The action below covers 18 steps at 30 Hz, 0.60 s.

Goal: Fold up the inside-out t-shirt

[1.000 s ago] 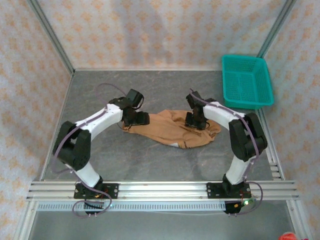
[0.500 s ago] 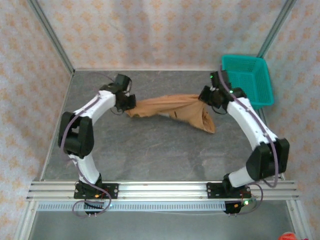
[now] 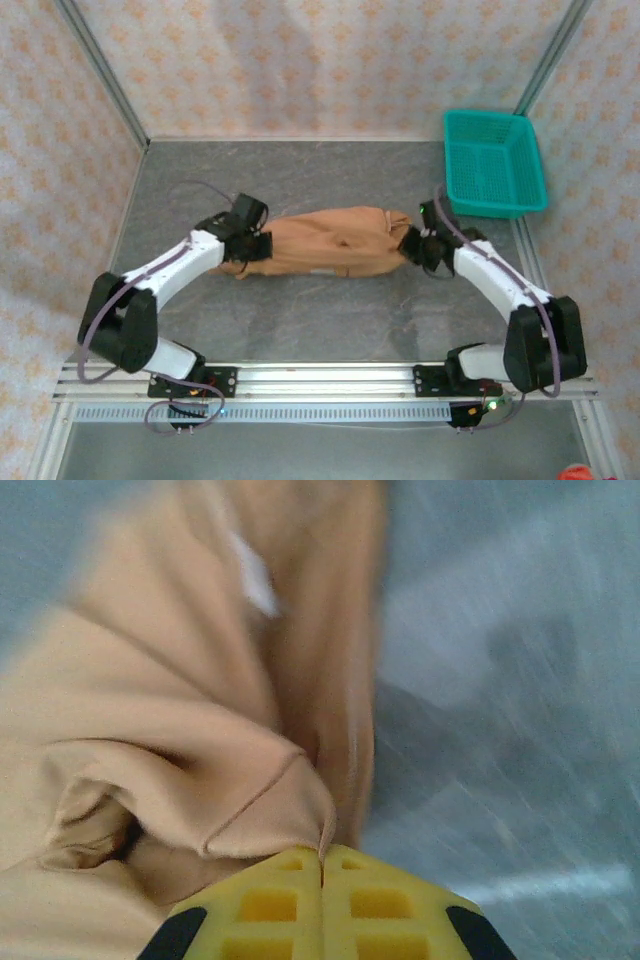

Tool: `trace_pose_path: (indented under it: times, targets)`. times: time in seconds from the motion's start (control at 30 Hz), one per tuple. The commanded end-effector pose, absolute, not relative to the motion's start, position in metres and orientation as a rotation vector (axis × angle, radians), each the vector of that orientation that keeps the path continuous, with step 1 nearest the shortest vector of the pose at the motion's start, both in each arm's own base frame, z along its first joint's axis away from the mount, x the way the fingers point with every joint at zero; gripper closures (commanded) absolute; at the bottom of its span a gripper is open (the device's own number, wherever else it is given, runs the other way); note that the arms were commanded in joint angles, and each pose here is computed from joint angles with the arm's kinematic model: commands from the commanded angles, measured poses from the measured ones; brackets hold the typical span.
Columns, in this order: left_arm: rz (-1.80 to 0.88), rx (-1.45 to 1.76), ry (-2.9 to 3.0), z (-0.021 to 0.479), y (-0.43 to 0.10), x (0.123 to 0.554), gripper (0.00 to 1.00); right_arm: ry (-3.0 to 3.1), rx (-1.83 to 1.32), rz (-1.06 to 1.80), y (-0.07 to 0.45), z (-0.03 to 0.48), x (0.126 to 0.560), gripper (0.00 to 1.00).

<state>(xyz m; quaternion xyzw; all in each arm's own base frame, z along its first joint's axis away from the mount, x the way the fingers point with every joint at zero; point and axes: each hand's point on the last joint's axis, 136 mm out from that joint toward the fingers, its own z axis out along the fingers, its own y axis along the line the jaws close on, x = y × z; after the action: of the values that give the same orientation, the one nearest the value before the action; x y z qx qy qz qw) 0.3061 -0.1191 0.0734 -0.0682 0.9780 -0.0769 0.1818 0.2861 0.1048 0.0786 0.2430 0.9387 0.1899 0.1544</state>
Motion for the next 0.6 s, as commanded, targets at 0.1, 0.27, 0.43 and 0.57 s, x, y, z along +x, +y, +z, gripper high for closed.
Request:
trace_pose_path:
  times: [0.1,0.27,0.43,0.57]
  targets:
    - [0.012,-0.140,2.691,0.094,-0.103,0.302,0.64,2.661,0.687,0.488,0.097,0.085,0.271,0.61]
    - [-0.146,0.039,2.554,0.150,-0.145,0.318,0.38,2.591,0.584,0.429,0.097,0.122,0.285,0.54]
    - [-0.413,0.353,2.481,0.157,-0.222,0.321,0.35,2.607,0.568,0.465,0.114,0.122,0.297,0.57]
    - [-0.519,0.642,2.433,0.140,-0.272,0.315,0.34,2.582,0.595,0.492,0.116,0.121,0.301,0.61]
